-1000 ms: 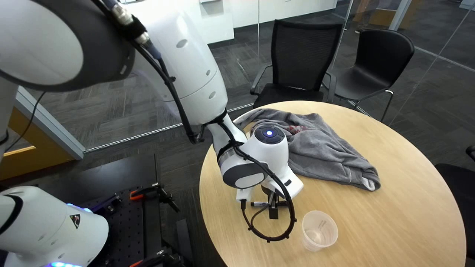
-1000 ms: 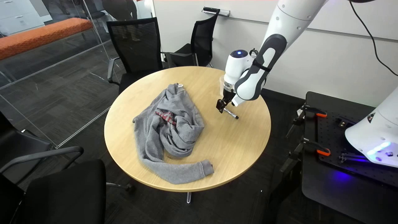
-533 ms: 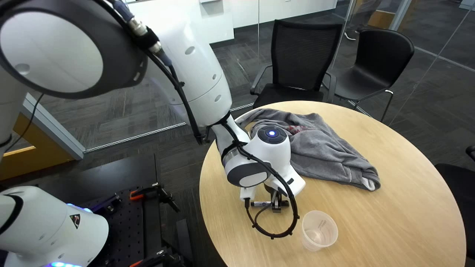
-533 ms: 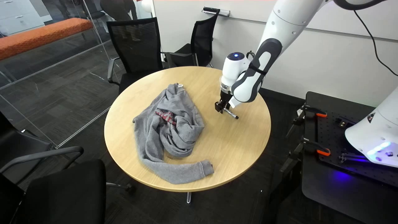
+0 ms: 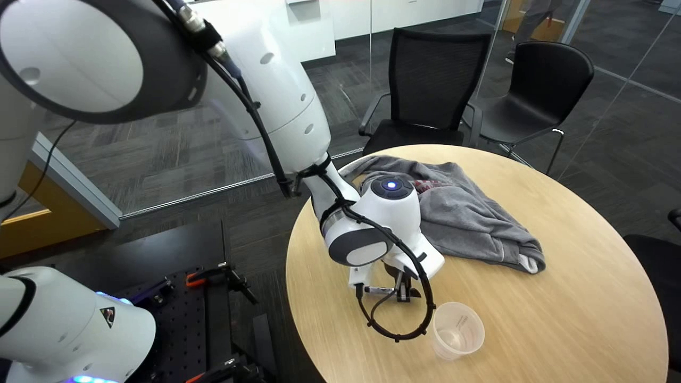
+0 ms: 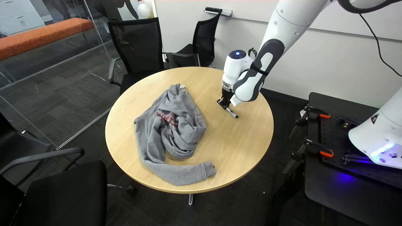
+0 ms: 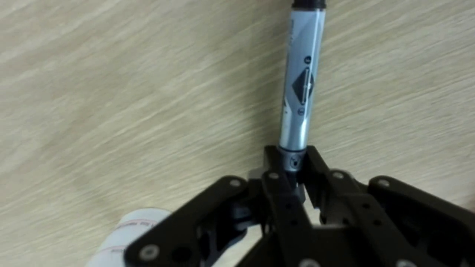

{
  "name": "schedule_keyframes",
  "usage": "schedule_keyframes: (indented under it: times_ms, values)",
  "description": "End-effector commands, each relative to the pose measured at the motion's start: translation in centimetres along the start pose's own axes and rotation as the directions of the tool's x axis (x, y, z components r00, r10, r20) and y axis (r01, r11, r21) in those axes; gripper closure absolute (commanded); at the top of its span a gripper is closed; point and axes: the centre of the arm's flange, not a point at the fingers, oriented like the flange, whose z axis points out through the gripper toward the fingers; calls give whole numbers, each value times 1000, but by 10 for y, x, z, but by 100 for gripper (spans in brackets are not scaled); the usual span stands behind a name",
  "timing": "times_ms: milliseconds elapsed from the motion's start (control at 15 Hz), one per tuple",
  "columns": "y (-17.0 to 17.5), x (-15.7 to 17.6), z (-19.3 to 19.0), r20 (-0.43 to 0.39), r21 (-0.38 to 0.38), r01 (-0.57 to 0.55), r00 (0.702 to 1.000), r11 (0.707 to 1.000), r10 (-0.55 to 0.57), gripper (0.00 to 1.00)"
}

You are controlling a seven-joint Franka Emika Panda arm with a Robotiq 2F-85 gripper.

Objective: Put the marker in the cup then put it back on the table

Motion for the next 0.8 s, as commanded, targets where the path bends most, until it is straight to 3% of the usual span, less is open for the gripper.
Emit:
schedule_keyframes:
  times_ms: [0,267,733]
  values:
    - [2,-6,-30,-39,-48,-6,999,999,5,95]
    - [0,-7,-49,-71,-86,37,997,996,-43,95]
    - [-10,-29,-113,86,-69,189,979,979,-183,95]
